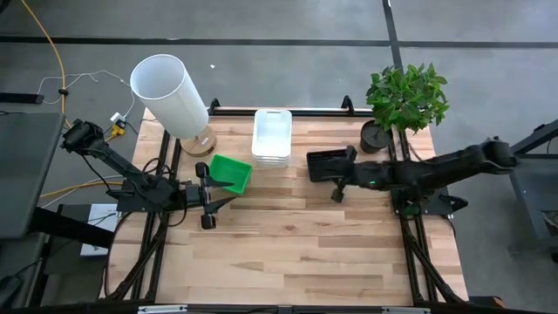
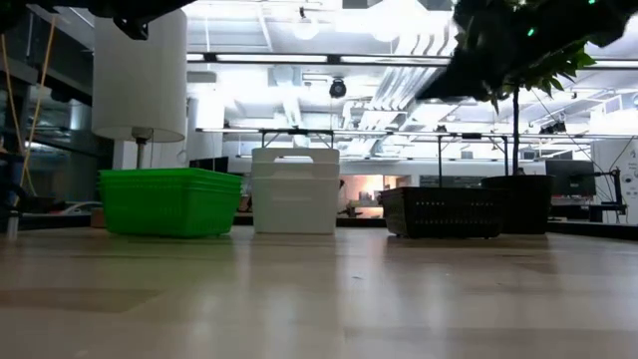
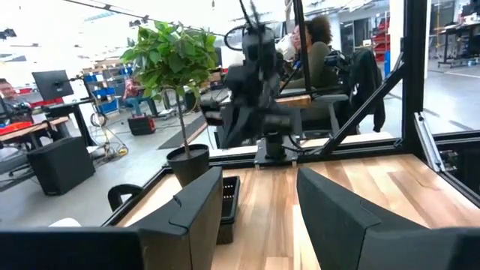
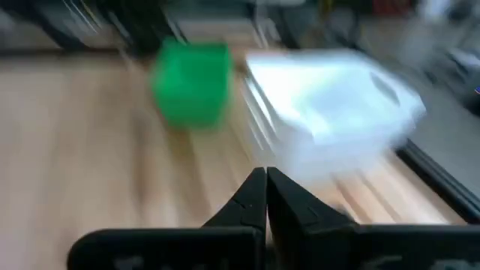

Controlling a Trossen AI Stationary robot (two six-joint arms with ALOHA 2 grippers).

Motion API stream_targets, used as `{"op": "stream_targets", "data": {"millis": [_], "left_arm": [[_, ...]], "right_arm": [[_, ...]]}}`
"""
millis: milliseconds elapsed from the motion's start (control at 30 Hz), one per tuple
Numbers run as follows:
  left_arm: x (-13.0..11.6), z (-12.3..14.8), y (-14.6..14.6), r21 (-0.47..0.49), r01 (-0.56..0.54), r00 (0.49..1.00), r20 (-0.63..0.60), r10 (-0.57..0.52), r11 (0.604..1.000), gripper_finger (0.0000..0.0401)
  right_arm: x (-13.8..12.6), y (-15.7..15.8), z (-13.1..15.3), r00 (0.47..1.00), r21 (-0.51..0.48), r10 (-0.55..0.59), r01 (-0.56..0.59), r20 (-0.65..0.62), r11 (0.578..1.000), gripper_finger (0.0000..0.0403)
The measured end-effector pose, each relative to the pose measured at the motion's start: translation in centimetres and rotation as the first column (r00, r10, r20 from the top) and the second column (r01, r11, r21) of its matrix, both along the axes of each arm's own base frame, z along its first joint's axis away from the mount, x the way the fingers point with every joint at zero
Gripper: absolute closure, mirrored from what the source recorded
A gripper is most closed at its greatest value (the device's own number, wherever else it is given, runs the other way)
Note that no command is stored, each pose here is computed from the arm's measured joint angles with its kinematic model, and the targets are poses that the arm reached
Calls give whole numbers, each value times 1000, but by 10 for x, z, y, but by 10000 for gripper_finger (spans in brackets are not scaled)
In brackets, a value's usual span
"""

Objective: Stack baskets by color
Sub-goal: Return to Home Position

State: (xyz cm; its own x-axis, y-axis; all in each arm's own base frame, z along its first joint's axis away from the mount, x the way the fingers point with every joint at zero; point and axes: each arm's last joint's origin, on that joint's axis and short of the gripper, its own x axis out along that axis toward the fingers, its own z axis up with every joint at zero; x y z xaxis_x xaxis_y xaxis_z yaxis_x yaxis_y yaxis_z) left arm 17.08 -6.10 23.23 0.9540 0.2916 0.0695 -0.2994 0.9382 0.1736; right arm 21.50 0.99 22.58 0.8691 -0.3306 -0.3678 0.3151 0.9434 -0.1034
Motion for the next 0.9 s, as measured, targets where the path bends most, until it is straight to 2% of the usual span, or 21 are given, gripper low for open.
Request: {"op": "stream_targets", "data": {"millis": [133, 267, 367, 467, 533, 633, 733, 800, 900], "left_arm": [[0, 0, 1, 15, -34, 999, -7, 34, 999, 240], [-6, 6, 5, 52, -104, 995, 3, 104, 993, 240], [-17, 19, 11, 53, -124, 991, 63, 121, 991, 240], [-33, 32, 17, 54, -98, 988, 124, 91, 994, 244], [-41, 34, 22, 54, -87, 991, 104, 81, 995, 257], [-53, 26, 29, 29, -70, 997, 15, 70, 997, 294], [-64, 16, 36, -4, -52, 997, -63, 51, 999, 350], [-70, 14, 41, -30, -45, 997, -65, 43, 999, 386], [-75, 19, 46, -52, 16, 1000, -9, -16, 999, 392]], "right_arm": [[-16, 1, 11, 967, -32, 101, -96, 234, 995, 403], [-27, 0, 15, 944, -59, 112, -98, 310, 993, 403], [-28, -1, 14, 952, -86, 86, -63, 293, 994, 403], [-27, -2, 9, 968, -98, 51, -27, 246, 995, 403], [-27, -2, 5, 977, -104, 50, -29, 207, 994, 403], [-26, -2, 1, 982, -87, 64, -49, 179, 995, 403], [-25, -1, -1, 983, -85, 66, -52, 170, 995, 403], [-25, -1, -1, 984, -86, 66, -52, 168, 995, 403], [-25, -1, 0, 982, -87, 66, -51, 179, 995, 403]]}}
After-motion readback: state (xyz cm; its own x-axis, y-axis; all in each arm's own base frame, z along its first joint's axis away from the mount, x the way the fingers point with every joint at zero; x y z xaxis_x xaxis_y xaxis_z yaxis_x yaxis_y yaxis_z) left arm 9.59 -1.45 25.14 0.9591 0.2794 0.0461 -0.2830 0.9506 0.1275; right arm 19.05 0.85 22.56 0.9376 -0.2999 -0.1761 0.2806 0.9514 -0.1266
